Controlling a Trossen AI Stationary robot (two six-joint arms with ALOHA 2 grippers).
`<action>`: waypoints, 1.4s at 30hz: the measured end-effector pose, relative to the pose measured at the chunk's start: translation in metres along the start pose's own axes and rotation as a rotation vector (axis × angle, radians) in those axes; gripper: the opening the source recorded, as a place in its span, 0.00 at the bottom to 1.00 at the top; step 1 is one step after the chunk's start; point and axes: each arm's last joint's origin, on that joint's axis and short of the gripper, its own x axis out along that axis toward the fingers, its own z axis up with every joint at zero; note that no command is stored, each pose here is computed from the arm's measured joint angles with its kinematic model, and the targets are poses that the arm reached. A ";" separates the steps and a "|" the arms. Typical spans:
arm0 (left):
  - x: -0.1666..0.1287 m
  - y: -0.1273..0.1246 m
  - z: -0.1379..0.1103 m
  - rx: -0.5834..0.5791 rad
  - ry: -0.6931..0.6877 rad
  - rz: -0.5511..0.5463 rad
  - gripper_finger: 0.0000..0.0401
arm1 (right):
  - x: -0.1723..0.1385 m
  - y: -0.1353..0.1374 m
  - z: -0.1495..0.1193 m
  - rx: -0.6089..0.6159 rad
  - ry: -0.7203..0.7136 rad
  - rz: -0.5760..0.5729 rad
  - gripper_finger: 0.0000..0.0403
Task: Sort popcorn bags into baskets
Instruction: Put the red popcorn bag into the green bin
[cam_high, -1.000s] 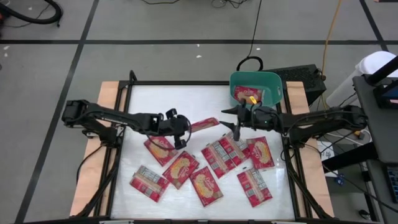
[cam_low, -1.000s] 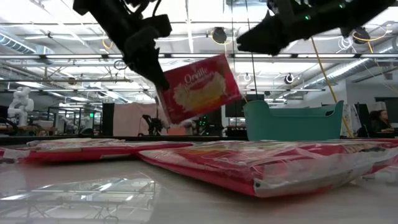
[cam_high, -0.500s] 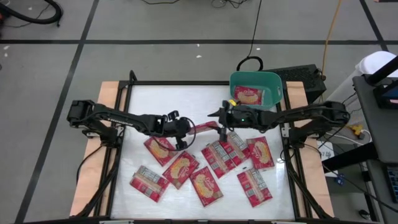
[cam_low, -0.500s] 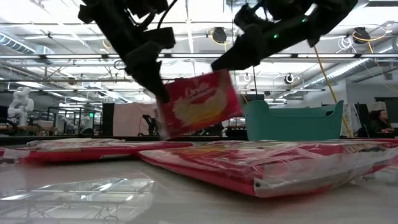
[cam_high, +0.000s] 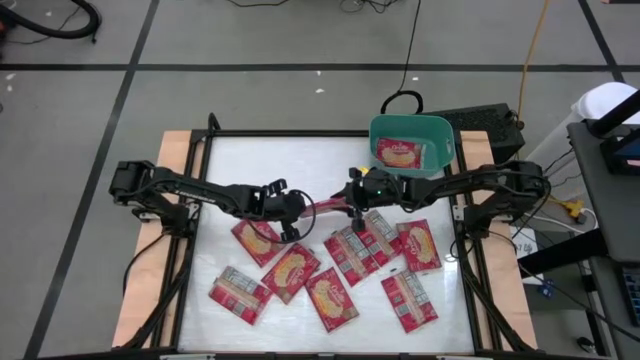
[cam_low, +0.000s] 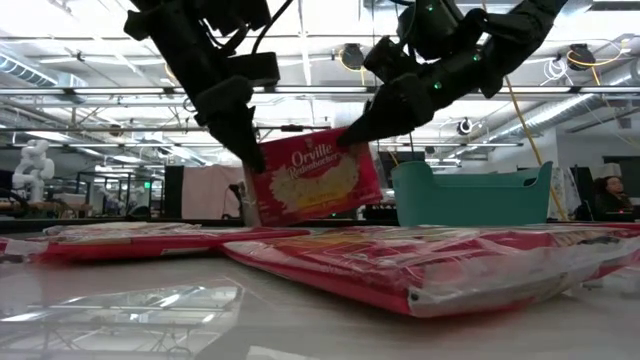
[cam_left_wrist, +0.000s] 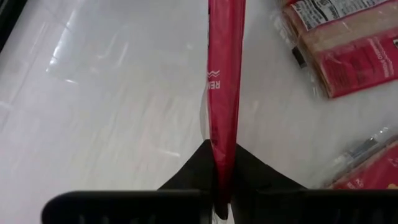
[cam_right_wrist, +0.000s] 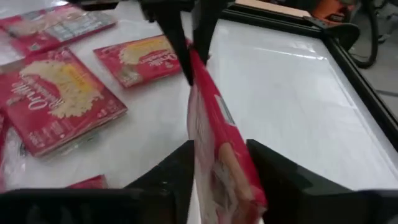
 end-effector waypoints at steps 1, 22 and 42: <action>0.000 0.000 0.000 0.001 0.000 0.000 0.06 | 0.000 0.000 0.000 -0.011 -0.003 0.019 0.30; -0.001 0.001 0.008 -0.069 -0.085 0.054 0.11 | -0.022 -0.011 0.007 -0.023 0.014 0.005 0.04; -0.004 -0.003 0.018 -0.151 -0.222 0.157 0.12 | -0.124 -0.027 0.022 0.004 0.070 -0.088 0.03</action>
